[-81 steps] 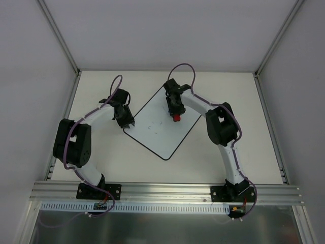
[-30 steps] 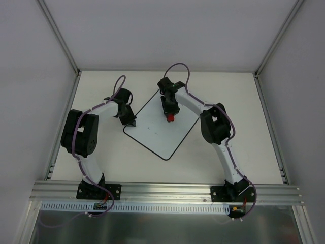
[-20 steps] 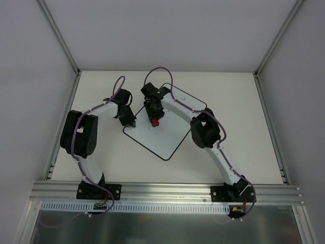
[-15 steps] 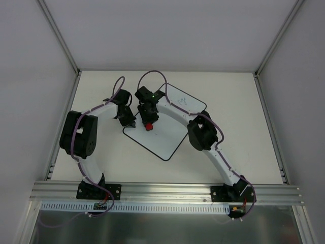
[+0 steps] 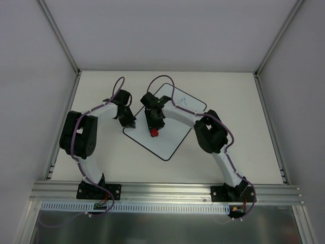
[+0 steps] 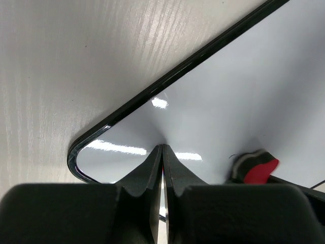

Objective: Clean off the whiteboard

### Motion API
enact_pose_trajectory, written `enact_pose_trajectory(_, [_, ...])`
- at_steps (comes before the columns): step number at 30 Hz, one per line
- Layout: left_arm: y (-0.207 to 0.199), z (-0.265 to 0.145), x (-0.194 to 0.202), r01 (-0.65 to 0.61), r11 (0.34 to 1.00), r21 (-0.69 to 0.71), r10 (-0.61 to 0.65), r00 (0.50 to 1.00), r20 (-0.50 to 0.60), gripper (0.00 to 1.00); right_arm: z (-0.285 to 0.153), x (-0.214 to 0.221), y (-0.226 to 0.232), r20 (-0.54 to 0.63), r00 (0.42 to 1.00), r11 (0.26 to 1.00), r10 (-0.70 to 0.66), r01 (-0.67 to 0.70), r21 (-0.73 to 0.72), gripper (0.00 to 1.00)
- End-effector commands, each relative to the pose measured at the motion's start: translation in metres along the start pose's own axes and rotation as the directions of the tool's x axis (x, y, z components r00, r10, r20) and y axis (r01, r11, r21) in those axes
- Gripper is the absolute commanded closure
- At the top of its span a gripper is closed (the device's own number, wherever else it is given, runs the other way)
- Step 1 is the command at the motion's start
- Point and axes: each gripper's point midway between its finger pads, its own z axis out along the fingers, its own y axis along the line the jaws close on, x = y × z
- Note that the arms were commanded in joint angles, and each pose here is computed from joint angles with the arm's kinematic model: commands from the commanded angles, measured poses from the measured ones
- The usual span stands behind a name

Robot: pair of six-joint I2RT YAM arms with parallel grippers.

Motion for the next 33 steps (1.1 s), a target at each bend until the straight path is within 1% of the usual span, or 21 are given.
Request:
enact_pose_trajectory(1, [0.027,0.004,0.022,0.01,0.996,-0.092,-0.017,0.997,-0.076,0.96,0.005,0.061,-0.085,-0.136,0.987,0.966,0.087,-0.05,0.253,0.82])
enact_pose_trajectory(2, [0.027,0.004,0.022,0.012,0.996,-0.093,-0.019,0.997,-0.077,0.96,0.003,0.068,-0.092,-0.138,0.986,0.963,0.093,-0.054,0.264,0.82])
enact_pose_trajectory(3, [0.028,0.003,0.02,0.014,0.996,-0.091,-0.021,0.997,-0.074,0.96,0.004,0.089,-0.107,-0.174,0.979,0.953,0.103,-0.047,0.298,0.82])
enact_pose_trajectory(4, [0.029,0.003,0.02,0.017,0.996,-0.093,-0.024,0.997,-0.072,0.96,-0.005,0.087,-0.112,-0.145,0.984,0.951,0.099,-0.051,0.306,0.82])
enact_pose_trajectory(6, [0.031,0.002,0.019,0.017,0.995,-0.095,-0.023,0.997,-0.068,0.96,-0.007,0.105,-0.124,-0.167,0.981,0.941,0.101,-0.039,0.336,0.82])
enact_pose_trajectory(9, [0.03,0.0,0.017,0.011,0.996,-0.09,-0.016,0.998,-0.061,0.96,-0.008,0.104,-0.123,-0.144,0.984,0.944,0.109,-0.057,0.325,0.82])
enact_pose_trajectory(13, [0.029,-0.003,0.016,0.006,0.996,-0.084,-0.011,0.998,-0.056,0.96,-0.003,0.081,-0.107,-0.107,0.987,0.952,0.118,-0.082,0.294,0.81])
enact_pose_trajectory(14, [0.03,-0.003,0.016,0.004,0.996,-0.086,-0.009,0.998,-0.056,0.96,-0.005,0.063,-0.097,-0.07,0.991,0.958,0.113,-0.09,0.272,0.77])
enact_pose_trajectory(16, [0.03,-0.003,0.017,0.001,0.997,-0.083,-0.006,0.998,-0.059,0.96,-0.002,0.055,-0.09,-0.063,0.993,0.96,0.099,-0.079,0.27,0.71])
enact_pose_trajectory(17, [0.03,-0.004,0.017,0.0,0.997,-0.08,-0.004,0.998,-0.057,0.96,-0.005,0.043,-0.083,-0.039,0.995,0.964,0.094,-0.081,0.253,0.63])
enact_pose_trajectory(19, [0.029,-0.005,0.018,0.0,0.997,-0.076,-0.004,0.998,-0.057,0.96,-0.006,0.04,-0.079,-0.033,0.996,0.965,0.084,-0.074,0.252,0.56])
enact_pose_trajectory(20, [0.029,-0.006,0.017,0.0,0.997,-0.072,-0.004,0.999,-0.054,0.96,-0.008,0.038,-0.078,-0.024,0.997,0.966,0.075,-0.066,0.251,0.5])
enact_pose_trajectory(21, [0.028,-0.006,0.017,0.0,0.998,-0.071,-0.004,0.998,-0.055,0.96,-0.01,0.038,-0.077,-0.018,0.998,0.965,0.063,-0.056,0.255,0.48])
enact_pose_trajectory(26, [0.025,-0.009,0.014,-0.005,0.998,-0.058,0.003,0.999,-0.046,0.96,-0.02,0.036,-0.079,0.002,0.999,0.964,0.042,-0.041,0.264,0.46])
enact_pose_trajectory(33, [0.024,-0.009,0.014,-0.01,0.998,-0.054,0.007,0.999,-0.047,0.96,-0.032,0.039,-0.082,0.022,0.999,0.968,0.039,-0.043,0.248,0.48])
